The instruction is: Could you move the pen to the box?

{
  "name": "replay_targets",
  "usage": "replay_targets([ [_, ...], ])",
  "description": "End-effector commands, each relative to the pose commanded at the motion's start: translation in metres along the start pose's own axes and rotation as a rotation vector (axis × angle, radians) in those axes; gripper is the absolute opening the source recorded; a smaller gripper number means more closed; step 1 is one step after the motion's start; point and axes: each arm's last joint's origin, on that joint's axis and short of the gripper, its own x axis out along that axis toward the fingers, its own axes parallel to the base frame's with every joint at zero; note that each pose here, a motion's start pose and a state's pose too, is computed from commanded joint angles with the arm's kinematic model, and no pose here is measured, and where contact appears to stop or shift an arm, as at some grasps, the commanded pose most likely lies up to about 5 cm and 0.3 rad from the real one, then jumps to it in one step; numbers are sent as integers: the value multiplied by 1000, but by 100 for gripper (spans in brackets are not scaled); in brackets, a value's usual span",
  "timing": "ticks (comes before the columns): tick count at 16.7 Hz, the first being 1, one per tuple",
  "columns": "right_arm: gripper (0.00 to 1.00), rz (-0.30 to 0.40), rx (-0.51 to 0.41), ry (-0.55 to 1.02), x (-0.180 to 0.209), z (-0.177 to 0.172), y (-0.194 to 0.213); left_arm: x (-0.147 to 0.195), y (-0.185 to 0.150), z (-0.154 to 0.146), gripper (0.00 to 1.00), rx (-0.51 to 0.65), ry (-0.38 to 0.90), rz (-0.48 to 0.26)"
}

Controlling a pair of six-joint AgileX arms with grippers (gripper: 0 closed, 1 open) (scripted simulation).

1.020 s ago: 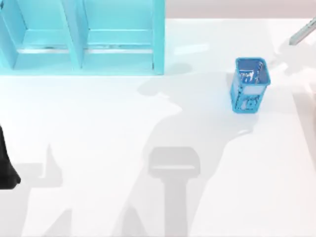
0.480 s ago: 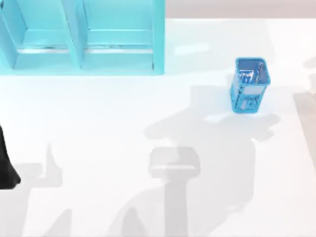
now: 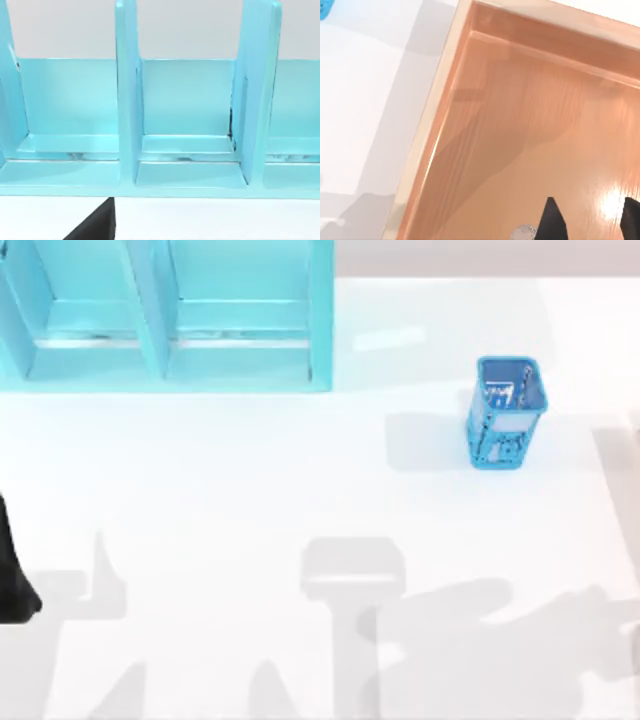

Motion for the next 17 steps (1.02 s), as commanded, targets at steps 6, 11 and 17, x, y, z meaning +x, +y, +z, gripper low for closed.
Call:
replay_targets([
  [6, 0, 6, 1, 2, 12, -2, 0, 0, 0, 0, 100, 0, 0, 0],
  [11, 0, -2, -2, -5, 54, -16, 2, 0, 0, 0, 100, 0, 0, 0],
  [17, 8, 0, 0, 0, 62, -20, 3, 0, 0, 0, 100, 0, 0, 0],
])
